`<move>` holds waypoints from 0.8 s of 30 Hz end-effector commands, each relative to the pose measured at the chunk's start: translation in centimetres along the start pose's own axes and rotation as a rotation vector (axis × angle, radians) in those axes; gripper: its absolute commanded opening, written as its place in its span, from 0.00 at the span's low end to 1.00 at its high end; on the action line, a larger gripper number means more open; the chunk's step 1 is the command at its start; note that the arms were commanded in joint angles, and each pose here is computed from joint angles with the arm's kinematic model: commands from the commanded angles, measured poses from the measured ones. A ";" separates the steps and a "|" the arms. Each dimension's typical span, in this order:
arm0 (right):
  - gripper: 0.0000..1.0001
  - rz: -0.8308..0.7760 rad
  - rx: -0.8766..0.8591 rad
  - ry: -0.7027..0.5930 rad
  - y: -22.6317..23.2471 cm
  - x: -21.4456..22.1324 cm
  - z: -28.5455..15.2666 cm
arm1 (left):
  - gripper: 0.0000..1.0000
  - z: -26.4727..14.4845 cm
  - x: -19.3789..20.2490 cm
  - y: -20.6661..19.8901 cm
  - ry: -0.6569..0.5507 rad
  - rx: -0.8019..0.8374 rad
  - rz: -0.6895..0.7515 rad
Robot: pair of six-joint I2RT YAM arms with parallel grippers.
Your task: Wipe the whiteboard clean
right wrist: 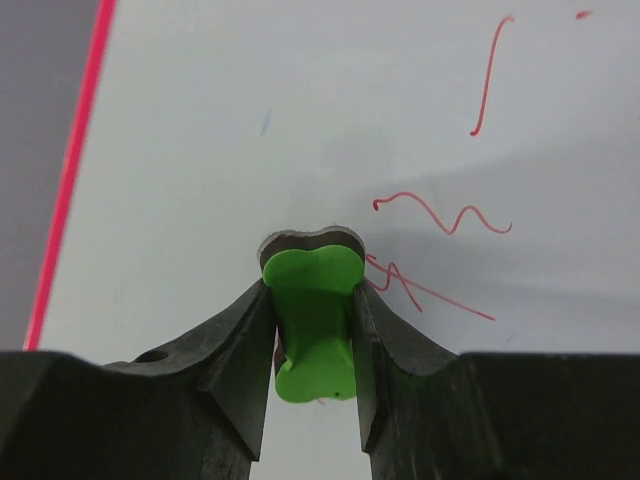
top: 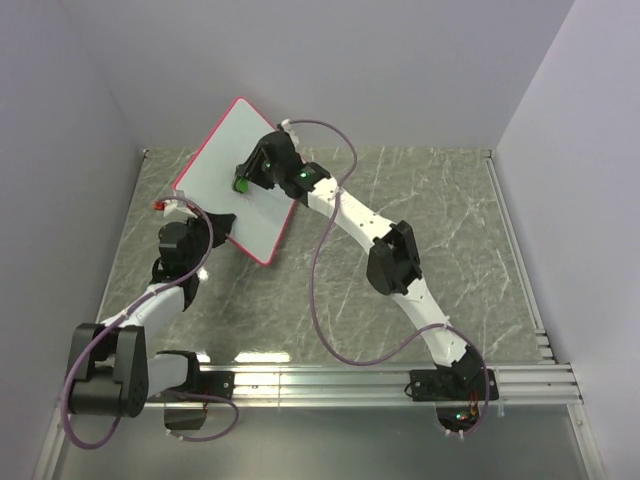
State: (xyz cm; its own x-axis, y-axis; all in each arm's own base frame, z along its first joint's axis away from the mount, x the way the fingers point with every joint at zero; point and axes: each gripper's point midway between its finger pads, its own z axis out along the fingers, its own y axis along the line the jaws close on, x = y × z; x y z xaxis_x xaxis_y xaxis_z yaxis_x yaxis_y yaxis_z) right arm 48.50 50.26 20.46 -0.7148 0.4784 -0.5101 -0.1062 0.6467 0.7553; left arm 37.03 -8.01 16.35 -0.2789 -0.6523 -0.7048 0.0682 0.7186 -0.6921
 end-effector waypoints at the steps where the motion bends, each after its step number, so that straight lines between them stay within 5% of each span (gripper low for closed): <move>1: 0.00 0.017 -0.029 0.089 -0.1 3.7 1.4 | 0.00 -2.9 7.6 7.8 0.276 -0.291 0.121; 6: 0.00 -0.082 -0.043 0.364 -1.8 12.2 0.2 | 0.00 -2.8 7.7 7.2 0.275 -0.282 0.141; 13: 0.00 -0.133 0.169 0.588 -12.5 20.9 -5.4 | 0.00 -2.9 7.3 6.7 0.255 -0.276 0.156; 18: 0.00 -0.148 0.191 0.617 -13.3 21.5 -4.9 | 0.00 -3.2 7.9 5.0 0.276 -0.244 0.196; 24: 0.00 -0.126 0.093 0.524 -7.2 17.7 -2.7 | 0.00 -3.6 8.4 2.7 0.311 -0.190 0.194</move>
State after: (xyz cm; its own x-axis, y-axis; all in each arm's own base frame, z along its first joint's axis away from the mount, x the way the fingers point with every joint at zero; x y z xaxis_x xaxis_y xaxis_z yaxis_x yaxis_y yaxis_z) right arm 41.31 49.14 15.32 -0.8601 0.2365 -0.4520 -0.1774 0.6920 0.6997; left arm 35.97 -8.96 16.65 -0.2576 -0.6523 -0.7128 0.0031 0.7371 -0.6758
